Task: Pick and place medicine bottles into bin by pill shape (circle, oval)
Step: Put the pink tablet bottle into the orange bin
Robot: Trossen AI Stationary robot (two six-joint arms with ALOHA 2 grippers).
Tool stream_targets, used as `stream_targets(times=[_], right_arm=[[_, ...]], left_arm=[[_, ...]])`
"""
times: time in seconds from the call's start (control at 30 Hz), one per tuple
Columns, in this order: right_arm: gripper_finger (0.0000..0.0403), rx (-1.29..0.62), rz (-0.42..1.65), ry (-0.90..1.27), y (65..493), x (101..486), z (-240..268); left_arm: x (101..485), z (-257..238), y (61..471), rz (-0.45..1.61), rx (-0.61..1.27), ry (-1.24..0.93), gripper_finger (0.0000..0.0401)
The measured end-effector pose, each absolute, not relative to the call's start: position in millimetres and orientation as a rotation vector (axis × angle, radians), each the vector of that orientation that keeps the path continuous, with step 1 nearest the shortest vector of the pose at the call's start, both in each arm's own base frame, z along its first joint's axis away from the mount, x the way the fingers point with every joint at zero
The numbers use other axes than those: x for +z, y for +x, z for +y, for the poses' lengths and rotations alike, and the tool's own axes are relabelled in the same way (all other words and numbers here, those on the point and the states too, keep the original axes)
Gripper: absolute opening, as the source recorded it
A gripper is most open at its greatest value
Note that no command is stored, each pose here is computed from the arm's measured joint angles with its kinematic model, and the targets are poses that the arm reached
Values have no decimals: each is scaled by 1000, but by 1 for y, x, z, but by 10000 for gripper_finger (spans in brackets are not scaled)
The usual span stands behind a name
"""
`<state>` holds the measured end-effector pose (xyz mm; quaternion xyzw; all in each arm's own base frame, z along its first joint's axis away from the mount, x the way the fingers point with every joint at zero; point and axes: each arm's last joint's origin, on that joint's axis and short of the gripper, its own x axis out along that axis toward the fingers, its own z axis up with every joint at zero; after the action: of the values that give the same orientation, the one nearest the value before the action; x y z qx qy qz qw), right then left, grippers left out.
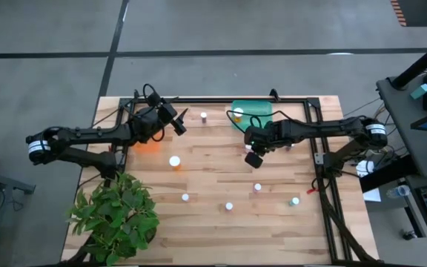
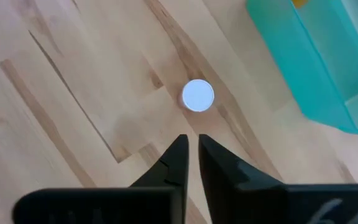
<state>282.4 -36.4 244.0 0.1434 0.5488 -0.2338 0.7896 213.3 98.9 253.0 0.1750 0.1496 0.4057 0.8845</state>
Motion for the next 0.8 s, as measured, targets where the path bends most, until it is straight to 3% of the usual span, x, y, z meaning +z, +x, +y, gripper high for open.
stream_targets(times=[0.5,0.8], right_arm=[[202,-611,1125,389,280,226,-38],[256,-645,1012,411,287,209,-40]], left_arm=[[253,99,213,309,845,363,248],[253,99,213,309,845,363,248]])
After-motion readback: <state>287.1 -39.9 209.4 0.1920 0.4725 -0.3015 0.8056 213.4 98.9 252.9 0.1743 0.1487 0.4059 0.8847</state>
